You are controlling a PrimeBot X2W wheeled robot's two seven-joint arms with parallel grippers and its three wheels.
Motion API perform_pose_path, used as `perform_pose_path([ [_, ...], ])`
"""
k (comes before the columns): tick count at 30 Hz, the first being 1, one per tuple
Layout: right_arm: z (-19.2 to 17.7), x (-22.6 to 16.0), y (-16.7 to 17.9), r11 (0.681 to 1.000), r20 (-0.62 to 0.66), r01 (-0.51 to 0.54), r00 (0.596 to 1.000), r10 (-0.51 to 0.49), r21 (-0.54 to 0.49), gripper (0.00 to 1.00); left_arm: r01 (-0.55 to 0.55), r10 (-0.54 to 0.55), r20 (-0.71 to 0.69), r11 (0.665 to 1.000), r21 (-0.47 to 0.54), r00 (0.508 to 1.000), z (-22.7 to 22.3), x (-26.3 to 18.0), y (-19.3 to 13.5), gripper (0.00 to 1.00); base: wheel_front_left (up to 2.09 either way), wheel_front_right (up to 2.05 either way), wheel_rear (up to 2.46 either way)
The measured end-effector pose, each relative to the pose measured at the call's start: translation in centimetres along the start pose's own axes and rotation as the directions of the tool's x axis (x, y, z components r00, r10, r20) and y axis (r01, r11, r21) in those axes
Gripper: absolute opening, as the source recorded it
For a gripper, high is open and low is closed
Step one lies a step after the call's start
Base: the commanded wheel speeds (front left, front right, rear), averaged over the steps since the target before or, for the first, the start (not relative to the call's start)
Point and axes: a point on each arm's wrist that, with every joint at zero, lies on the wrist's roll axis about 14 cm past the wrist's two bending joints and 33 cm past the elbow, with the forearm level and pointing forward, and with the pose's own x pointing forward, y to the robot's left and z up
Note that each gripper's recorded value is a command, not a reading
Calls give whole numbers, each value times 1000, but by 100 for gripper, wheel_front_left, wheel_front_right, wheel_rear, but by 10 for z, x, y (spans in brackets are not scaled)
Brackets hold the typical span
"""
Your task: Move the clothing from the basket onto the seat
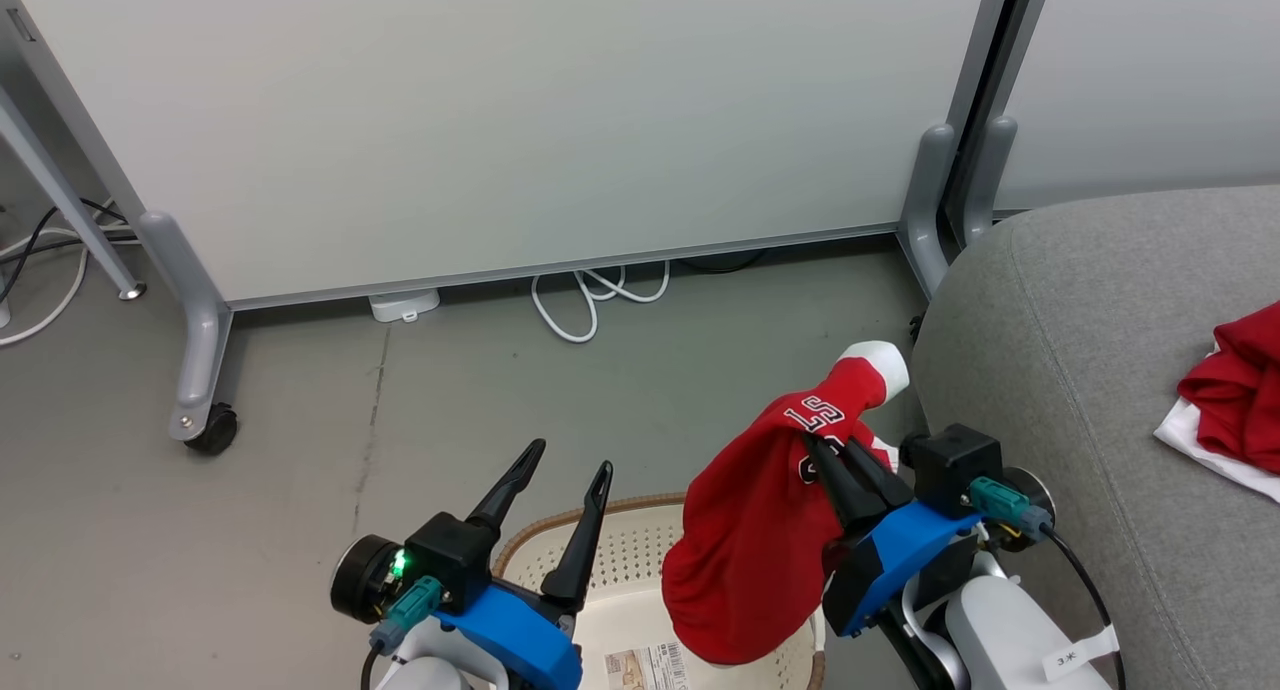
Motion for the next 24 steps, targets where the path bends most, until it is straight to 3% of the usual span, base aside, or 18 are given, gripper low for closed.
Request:
perform_pose_path([
  [12,-2,-8,-7,1000,-7,26,1000,-26,8,0,15,-15,1,1000,-1,1000,0,5,-5,100,0,0,0],
  [24,1,-31,-38,991,5,130,991,-130,9,0,120,-120,-18,993,-4,993,-6,24,-34,100,0,0,0],
])
